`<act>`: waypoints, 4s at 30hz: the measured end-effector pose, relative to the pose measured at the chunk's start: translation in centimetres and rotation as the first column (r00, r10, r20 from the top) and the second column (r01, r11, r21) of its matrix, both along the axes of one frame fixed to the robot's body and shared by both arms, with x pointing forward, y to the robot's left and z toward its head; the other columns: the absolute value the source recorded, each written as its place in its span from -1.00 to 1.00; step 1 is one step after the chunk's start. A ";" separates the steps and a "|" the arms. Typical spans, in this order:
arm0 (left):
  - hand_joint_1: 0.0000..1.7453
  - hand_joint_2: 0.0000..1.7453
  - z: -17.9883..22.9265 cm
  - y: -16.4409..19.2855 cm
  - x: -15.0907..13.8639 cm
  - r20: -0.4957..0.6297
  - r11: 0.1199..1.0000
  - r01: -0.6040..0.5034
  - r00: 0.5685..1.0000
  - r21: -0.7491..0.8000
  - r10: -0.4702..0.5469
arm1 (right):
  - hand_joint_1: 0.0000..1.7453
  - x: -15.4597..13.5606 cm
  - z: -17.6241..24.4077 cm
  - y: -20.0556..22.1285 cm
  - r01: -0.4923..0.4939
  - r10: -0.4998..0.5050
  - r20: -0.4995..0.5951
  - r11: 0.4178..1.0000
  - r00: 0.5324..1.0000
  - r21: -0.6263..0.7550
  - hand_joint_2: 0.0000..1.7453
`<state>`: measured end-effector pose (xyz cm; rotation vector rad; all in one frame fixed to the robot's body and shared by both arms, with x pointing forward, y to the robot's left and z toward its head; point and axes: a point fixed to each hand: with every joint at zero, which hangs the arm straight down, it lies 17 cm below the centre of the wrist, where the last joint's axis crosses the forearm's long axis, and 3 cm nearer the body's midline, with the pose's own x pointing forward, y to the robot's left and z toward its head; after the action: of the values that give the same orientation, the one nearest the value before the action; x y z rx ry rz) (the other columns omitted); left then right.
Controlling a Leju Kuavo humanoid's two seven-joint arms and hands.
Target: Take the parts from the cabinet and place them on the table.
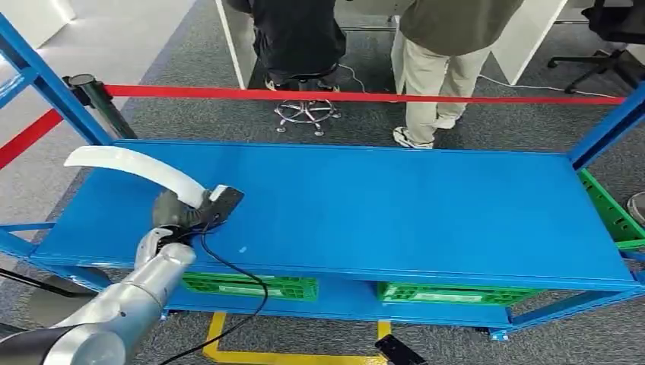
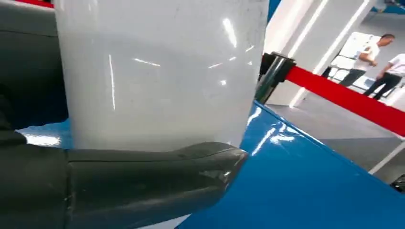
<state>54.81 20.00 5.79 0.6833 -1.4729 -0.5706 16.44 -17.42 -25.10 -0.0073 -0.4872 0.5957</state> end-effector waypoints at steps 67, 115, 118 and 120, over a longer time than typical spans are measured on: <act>1.00 1.00 28.2 3.2 -14.0 0.881 0.992 -0.025 0.457 -0.120 0.118 | -1.00 -0.4 0.1 -0.8 0.074 -0.074 0.078 0.997 0.994 -0.002 1.00; 1.00 1.00 20.0 16.4 -18.3 0.608 0.713 -0.055 0.478 -0.699 0.634 | -1.00 7.1 5.2 0.8 0.103 -0.163 0.428 0.982 0.889 0.159 1.00; 1.00 1.00 19.8 15.7 -18.2 0.601 0.707 -0.038 0.497 -0.706 0.627 | -1.00 7.7 5.7 1.1 0.117 -0.189 0.437 0.976 0.879 0.186 1.00; 1.00 1.00 19.7 15.6 -18.2 0.599 0.706 -0.034 0.502 -0.707 0.624 | -1.00 7.9 5.8 1.1 0.120 -0.194 0.441 0.974 0.876 0.190 1.00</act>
<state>36.63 35.57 25.45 0.7108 -2.1422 0.7125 24.32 -16.31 -19.28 -0.0381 -0.9850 0.3888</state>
